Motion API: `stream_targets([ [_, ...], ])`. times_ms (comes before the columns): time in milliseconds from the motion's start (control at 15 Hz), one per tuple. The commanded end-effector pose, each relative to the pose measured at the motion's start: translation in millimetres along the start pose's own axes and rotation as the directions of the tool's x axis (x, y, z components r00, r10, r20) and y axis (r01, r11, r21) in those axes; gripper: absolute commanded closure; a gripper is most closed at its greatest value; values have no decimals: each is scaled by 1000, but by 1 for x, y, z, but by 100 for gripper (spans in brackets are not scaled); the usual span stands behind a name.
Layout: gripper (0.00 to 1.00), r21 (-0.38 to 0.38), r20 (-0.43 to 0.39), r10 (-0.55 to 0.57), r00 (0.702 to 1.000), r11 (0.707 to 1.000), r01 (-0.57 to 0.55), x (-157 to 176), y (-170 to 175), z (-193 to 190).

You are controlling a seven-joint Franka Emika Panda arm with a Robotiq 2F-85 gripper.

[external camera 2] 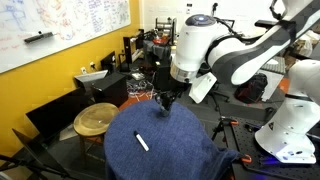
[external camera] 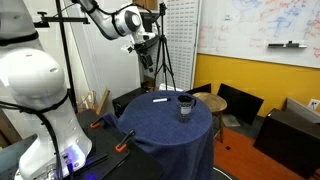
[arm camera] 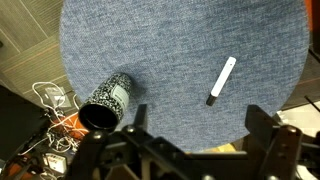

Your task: Put the marker in the mug

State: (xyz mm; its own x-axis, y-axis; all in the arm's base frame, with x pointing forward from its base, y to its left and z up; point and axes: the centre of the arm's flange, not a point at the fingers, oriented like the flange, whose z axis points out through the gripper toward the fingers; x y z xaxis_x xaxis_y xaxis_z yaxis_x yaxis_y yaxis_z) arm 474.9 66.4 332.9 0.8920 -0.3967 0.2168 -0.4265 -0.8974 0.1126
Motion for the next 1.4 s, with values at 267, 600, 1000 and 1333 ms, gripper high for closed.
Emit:
stream_targets([
  [267, 0, 24, -80, 144, 986, 989, -143, 46, -7, 48],
  [600, 0, 47, -61, 154, 986, 987, -151, 66, -15, 71],
  [1000, 0, 29, -43, 144, 989, 989, -143, 58, -13, 77],
  [1333, 0, 41, -49, 146, 988, 989, -145, 60, -12, 79],
])
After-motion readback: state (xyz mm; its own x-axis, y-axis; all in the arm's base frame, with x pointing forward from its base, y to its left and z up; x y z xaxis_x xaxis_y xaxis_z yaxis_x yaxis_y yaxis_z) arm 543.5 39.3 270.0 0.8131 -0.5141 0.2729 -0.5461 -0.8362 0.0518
